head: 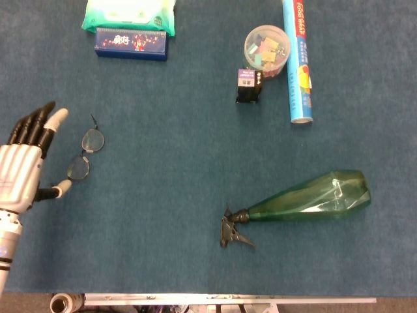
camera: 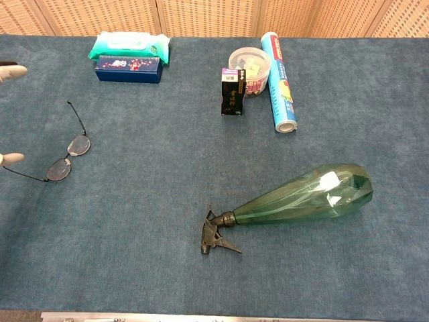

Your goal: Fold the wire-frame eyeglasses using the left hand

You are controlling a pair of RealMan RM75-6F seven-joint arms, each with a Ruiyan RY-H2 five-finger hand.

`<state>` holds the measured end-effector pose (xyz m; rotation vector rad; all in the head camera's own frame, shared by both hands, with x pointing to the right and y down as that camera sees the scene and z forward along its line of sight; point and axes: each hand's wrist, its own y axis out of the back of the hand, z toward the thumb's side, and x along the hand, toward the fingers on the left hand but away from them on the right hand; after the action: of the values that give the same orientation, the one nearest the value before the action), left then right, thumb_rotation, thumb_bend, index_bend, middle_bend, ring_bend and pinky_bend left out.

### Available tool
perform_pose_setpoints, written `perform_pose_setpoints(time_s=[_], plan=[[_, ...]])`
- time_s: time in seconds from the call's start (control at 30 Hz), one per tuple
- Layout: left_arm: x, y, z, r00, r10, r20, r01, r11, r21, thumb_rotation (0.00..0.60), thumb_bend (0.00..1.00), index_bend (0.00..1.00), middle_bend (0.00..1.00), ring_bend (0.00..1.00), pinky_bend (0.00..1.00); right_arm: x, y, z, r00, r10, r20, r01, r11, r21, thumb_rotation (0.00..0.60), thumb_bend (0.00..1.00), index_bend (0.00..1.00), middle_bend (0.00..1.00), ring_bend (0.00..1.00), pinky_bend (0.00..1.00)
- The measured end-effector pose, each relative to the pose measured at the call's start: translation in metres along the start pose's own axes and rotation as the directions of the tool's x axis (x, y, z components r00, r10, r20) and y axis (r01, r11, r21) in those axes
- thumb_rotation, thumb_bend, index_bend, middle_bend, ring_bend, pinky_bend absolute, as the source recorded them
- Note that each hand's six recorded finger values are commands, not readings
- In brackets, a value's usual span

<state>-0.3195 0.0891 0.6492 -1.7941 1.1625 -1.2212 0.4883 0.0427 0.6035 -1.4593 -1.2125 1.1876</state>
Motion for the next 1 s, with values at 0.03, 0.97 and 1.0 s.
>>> perform_pose_setpoints(time_s=[0.03, 0.97, 1.0], plan=[[0.0, -0.004, 0.0, 1.0, -0.012, 0.002, 0.012, 1.0, -0.004, 0.6, 0.0, 0.0, 0.0, 0.0, 0.08, 0.0, 0.0, 0.0, 1.0, 0.0, 0.0, 0.0, 1.0, 0.0, 0.6, 0.01, 0.05, 0.23, 0.21, 0.51], [0.019, -0.056, -0.011, 1.0, 0.014, 0.006, -0.014, 0.996, -0.093, 0.6, 0.0, 0.0, 0.0, 0.0, 0.08, 0.001, 0.0, -0.002, 1.0, 0.002, 0.006, -0.002, 1.0, -0.003, 0.6, 0.01, 0.05, 0.23, 0.21, 0.51], [0.019, -0.057, -0.012, 1.0, 0.015, 0.004, -0.015, 0.996, -0.092, 0.6, 0.0, 0.0, 0.0, 0.0, 0.08, 0.001, 0.0, -0.002, 1.0, 0.002, 0.006, -0.002, 1.0, -0.003, 0.6, 0.01, 0.05, 0.23, 0.21, 0.51]])
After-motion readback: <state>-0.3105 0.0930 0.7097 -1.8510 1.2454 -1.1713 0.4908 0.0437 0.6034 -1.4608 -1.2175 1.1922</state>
